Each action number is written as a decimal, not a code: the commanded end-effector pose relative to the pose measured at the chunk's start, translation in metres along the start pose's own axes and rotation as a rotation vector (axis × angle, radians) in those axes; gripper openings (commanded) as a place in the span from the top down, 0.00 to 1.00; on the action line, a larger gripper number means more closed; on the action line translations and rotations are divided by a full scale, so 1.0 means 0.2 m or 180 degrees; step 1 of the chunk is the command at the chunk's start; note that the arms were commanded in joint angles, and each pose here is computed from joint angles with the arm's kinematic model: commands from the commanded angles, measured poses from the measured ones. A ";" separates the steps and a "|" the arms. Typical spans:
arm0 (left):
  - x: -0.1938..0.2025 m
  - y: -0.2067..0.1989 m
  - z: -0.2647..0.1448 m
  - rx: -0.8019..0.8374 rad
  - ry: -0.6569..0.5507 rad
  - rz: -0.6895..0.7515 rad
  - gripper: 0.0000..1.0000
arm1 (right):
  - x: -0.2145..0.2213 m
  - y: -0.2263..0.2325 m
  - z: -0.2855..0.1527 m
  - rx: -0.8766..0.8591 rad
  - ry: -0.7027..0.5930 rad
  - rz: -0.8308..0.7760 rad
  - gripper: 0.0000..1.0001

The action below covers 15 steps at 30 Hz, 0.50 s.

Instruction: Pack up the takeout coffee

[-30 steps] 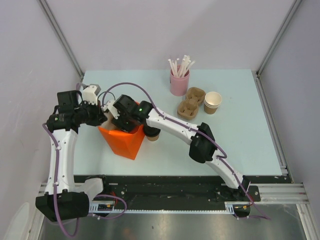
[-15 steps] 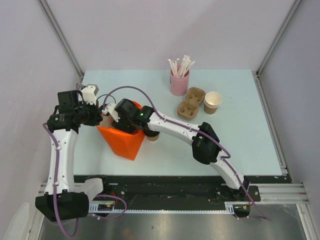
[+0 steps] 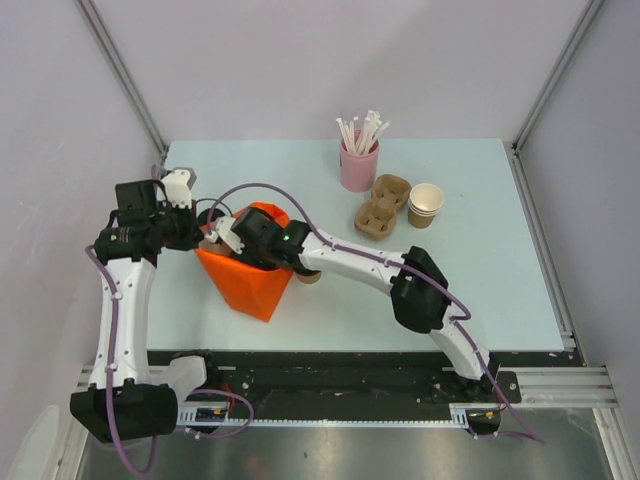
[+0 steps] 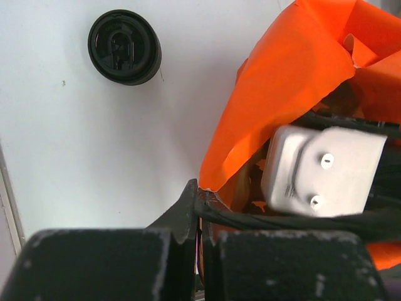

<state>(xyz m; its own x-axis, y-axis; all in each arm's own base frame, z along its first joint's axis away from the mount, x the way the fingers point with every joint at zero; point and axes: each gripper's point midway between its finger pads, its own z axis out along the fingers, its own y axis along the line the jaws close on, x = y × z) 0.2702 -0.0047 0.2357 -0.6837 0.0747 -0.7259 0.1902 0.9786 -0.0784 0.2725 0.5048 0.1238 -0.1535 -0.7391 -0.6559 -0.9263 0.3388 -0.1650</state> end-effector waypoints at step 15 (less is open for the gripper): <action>-0.29 -0.07 -0.14 0.0074 -0.0758 0.0315 1.00 | 0.24 0.04 0.11 -0.0259 0.0801 -0.0102 1.00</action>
<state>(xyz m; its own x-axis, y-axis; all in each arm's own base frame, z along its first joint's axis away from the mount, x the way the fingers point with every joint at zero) 0.2769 -0.0156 0.2486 -0.6358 0.0839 -0.7673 0.2272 0.9704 -0.0822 0.2780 0.5095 0.1105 -0.0974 -0.8117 -0.5758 -0.9377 0.2687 -0.2201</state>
